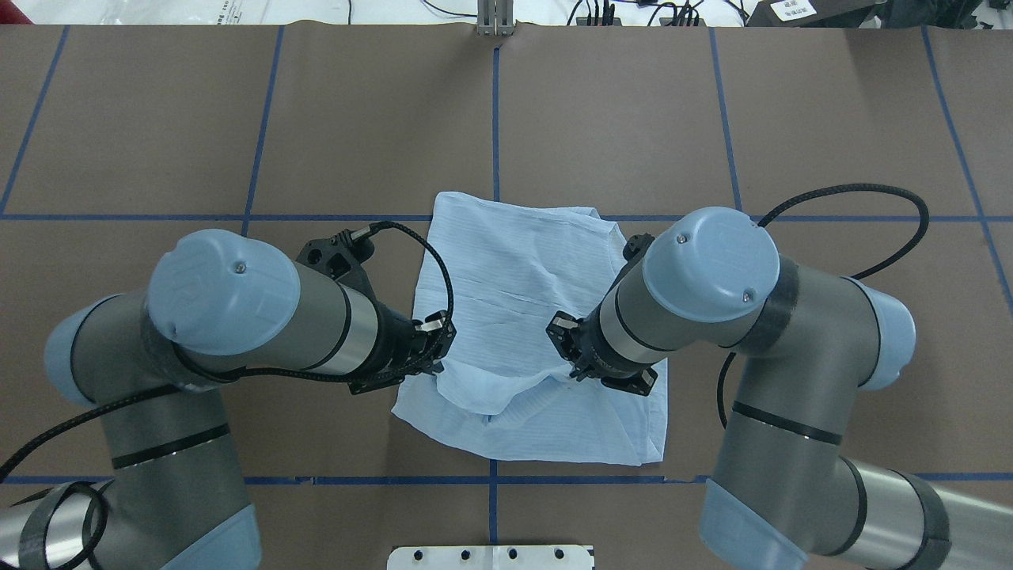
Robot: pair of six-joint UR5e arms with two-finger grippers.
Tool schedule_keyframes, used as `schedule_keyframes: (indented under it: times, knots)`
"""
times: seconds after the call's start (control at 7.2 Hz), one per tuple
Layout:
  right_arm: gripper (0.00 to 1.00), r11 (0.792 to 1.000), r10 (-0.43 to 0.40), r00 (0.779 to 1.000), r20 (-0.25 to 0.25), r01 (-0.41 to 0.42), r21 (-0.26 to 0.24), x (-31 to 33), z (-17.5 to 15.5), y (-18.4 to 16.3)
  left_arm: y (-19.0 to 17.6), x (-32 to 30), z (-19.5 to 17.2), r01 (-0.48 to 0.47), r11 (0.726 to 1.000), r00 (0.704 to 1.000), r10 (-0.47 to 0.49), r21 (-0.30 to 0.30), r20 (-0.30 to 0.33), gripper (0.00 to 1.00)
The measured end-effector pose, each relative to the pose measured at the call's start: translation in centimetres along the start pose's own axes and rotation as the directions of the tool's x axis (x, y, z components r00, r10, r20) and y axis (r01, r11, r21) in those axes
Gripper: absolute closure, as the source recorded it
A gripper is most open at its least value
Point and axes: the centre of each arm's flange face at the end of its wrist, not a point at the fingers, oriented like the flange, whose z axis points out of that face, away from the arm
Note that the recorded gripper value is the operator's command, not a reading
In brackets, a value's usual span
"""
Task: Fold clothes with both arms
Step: 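Fold the held edge away from the robot with both grippers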
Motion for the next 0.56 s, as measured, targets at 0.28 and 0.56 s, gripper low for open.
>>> schedule_keyframes:
  times: [0.28,0.56]
  knots:
    - [1.0,0.997,-0.008,1.0,0.018,0.007,0.071,-2.4,-1.2,-5.2,-5.5,1.6,1.0,0.034,0.997,0.999,-0.032,0.067,-0.041,1.0]
    - [1.0,0.993,-0.008,1.0,-0.002,0.008,0.119,-5.9,-0.5,-9.3,-10.1,4.3,3.0,0.07,0.99,0.997,-0.066,0.123,-0.042,1.0]
